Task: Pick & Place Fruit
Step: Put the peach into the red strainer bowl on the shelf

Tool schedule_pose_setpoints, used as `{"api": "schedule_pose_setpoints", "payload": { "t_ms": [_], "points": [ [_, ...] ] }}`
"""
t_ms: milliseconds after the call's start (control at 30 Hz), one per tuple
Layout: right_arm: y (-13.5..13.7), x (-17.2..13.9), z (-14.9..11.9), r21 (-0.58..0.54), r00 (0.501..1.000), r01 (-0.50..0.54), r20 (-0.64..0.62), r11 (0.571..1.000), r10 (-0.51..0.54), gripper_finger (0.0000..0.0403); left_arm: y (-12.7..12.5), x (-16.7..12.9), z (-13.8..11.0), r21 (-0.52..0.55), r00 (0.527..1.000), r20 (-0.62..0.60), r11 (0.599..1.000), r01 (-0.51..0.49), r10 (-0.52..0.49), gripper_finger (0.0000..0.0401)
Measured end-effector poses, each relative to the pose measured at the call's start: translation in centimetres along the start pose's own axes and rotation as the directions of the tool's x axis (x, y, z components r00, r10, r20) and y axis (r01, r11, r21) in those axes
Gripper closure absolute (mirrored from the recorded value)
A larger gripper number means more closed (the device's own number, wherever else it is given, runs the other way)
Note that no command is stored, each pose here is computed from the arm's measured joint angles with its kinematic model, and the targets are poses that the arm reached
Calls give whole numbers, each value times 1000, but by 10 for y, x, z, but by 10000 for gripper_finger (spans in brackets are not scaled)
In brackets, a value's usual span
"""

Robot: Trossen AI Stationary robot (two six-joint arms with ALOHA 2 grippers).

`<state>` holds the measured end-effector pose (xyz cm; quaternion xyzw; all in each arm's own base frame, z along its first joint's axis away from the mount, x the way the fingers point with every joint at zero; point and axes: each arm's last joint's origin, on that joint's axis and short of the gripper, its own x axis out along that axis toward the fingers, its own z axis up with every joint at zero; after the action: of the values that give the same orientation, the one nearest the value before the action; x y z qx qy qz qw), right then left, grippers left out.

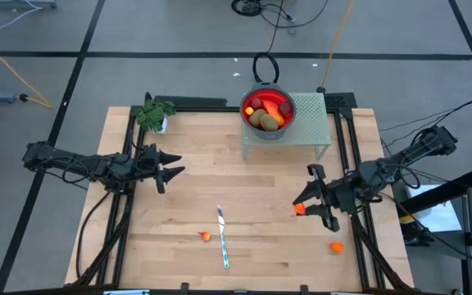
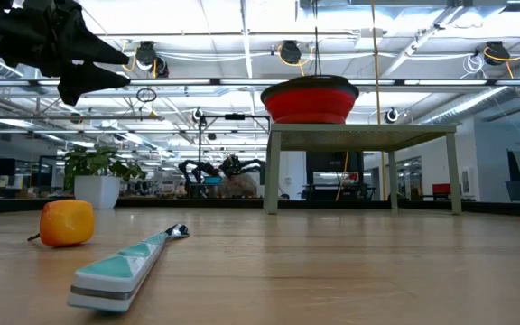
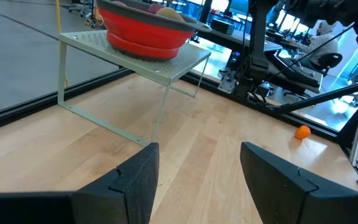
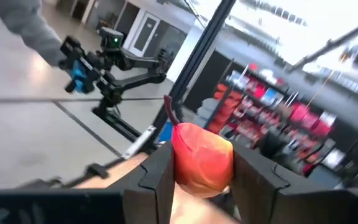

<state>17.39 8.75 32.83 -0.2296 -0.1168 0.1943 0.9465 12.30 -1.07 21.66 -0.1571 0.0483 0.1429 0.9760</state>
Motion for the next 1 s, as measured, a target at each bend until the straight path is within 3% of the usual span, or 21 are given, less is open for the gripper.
{"api": "schedule_pose_setpoints", "payload": {
  "t_ms": [200, 400, 533, 767, 1000],
  "points": [
    [-4, 0, 8, -135, 996, 55, 79, 989, -45, 280, 0, 0, 0, 0, 1000, 0, 1000, 0, 0, 176],
    [-7, -1, 11, -147, 991, 95, 104, 985, -80, 278, 0, 0, 0, -1, 1000, 3, 1000, -9, 9, 176],
    [-10, -1, 8, -120, 981, 191, 41, 974, -187, 278, 1, 0, 0, -1, 999, 17, 999, -44, 44, 176],
    [-30, -3, -3, -57, 930, 359, -65, 931, -363, 278, 2, 0, 1, -2, 996, 31, 997, -82, 82, 176],
    [-58, -10, -23, -39, 828, 529, -192, 848, -526, 278, 3, 0, 1, 0, 996, 33, 996, -86, 86, 176]
  ]
}}
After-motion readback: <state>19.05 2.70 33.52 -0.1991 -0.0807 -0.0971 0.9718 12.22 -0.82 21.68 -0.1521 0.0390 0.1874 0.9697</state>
